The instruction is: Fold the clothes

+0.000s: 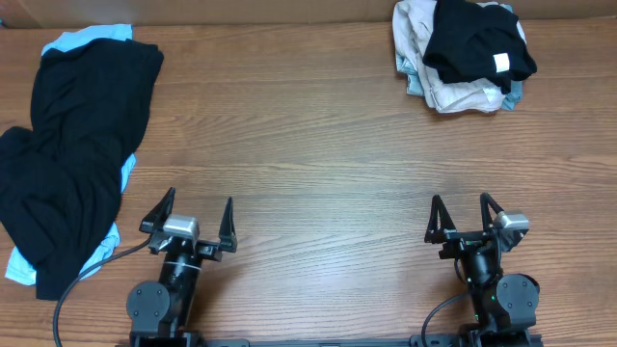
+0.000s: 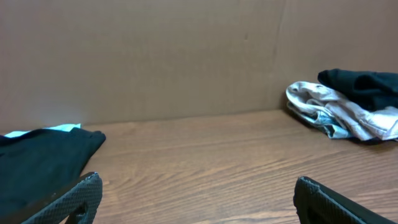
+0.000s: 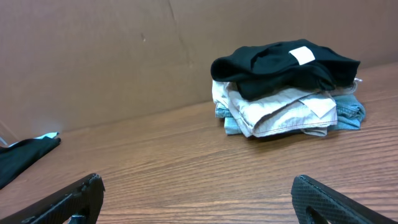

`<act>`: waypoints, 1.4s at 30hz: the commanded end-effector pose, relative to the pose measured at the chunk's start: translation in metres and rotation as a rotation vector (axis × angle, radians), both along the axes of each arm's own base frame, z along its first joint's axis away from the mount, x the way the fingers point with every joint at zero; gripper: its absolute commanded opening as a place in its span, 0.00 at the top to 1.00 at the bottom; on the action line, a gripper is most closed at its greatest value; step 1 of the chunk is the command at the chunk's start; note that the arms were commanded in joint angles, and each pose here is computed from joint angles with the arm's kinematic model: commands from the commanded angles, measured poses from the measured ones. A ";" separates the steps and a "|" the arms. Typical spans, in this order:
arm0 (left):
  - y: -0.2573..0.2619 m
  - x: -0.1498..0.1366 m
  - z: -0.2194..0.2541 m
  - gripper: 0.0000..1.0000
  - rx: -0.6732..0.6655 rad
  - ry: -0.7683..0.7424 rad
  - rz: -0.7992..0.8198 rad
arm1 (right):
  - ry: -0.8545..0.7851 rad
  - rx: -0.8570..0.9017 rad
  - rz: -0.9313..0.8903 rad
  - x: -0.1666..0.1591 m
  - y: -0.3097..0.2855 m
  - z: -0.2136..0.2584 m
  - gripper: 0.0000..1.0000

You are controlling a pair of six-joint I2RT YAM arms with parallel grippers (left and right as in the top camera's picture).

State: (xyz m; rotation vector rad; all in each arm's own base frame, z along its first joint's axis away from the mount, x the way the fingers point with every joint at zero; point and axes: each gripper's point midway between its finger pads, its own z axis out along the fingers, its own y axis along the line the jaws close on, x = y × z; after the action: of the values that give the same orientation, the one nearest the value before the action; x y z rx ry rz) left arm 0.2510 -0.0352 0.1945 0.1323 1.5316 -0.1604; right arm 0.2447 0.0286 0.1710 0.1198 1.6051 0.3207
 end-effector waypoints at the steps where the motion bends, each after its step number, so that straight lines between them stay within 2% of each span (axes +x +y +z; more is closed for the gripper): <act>1: 0.003 -0.003 -0.014 0.00 -0.010 0.018 0.001 | -0.006 0.008 -0.008 0.000 -0.001 -0.001 0.00; 6: 0.009 -0.006 -0.038 0.00 -0.009 0.115 0.027 | -0.006 0.007 -0.008 0.000 -0.001 -0.001 0.00; 42: 0.010 -0.007 -0.034 0.00 -0.013 0.096 0.028 | -0.006 0.007 -0.008 0.000 -0.001 -0.001 0.00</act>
State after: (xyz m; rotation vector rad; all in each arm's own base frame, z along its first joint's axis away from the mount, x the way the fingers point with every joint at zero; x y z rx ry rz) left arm 0.2449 -0.0246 0.1595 0.0945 1.6364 -0.1424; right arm 0.2447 0.0286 0.1712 0.1197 1.6043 0.3208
